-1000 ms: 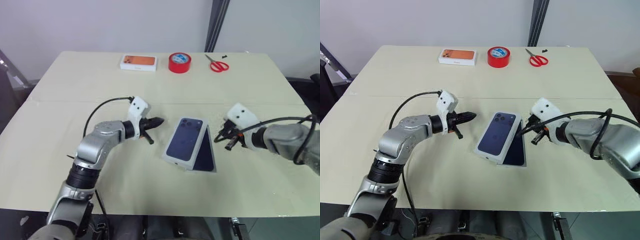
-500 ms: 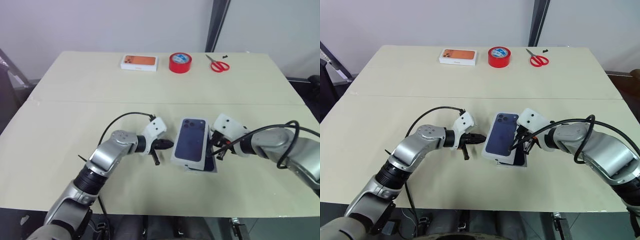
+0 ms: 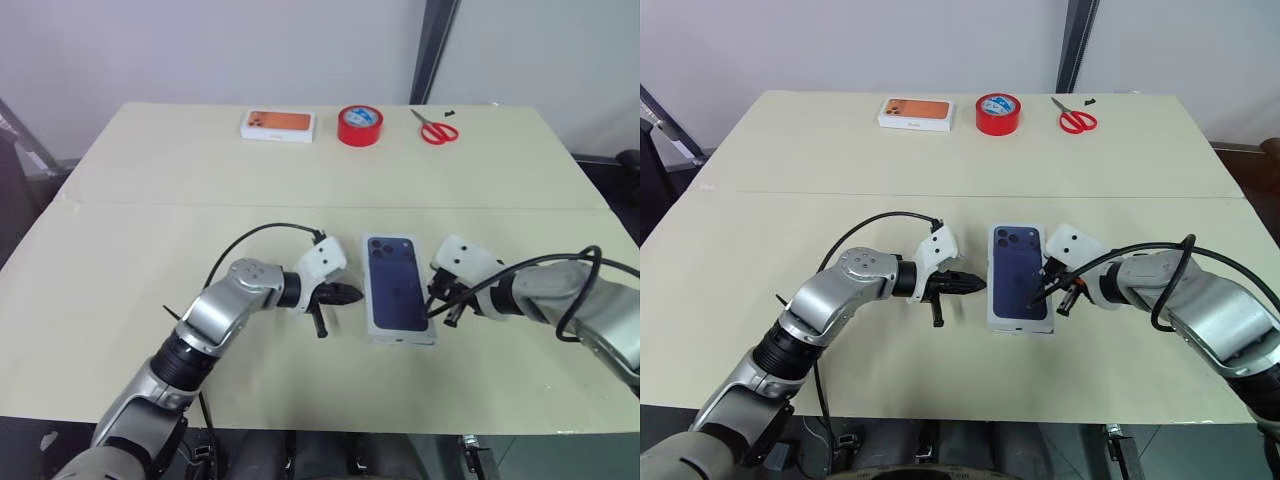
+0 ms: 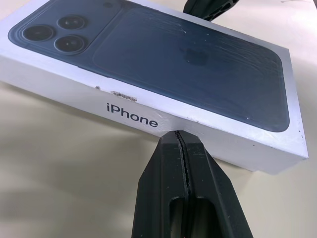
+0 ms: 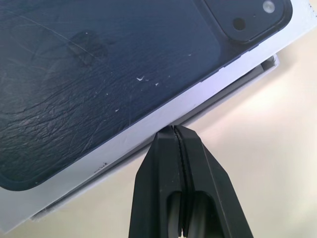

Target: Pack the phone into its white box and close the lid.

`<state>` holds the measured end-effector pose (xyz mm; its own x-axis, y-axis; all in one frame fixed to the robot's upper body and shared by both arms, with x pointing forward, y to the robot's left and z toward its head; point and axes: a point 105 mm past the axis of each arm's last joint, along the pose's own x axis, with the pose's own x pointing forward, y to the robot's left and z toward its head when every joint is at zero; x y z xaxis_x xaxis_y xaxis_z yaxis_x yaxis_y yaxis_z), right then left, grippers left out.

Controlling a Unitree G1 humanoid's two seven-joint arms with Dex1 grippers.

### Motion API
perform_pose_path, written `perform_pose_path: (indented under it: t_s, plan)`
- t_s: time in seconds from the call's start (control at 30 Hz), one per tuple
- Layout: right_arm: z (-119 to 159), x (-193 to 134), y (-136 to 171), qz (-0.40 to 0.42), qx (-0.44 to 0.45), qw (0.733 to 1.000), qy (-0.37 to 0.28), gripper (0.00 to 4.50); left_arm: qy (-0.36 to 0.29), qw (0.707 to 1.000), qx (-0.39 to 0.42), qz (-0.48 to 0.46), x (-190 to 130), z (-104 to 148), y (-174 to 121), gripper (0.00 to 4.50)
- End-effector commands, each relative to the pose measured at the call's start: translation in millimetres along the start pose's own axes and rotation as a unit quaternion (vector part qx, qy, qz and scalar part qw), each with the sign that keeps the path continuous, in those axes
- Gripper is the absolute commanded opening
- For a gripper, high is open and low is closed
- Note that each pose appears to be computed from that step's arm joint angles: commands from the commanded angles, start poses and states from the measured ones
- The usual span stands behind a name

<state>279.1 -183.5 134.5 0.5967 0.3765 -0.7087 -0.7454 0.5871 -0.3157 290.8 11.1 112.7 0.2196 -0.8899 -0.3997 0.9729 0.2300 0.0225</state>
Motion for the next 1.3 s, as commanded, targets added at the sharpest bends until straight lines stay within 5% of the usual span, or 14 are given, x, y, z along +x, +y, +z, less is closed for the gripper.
perform_pose_path:
  t_s: [0.03,1.3]
  plan:
    - [10,-6,1,-0.004,-0.015,1.000,-0.019,0.01,-0.014,0.999,0.028,-0.018,3,16,-8,0.00]
    - [-4,-8,9,0.008,-0.017,1.000,0.009,0.01,-0.002,0.999,0.028,-0.026,10,15,-11,0.00]
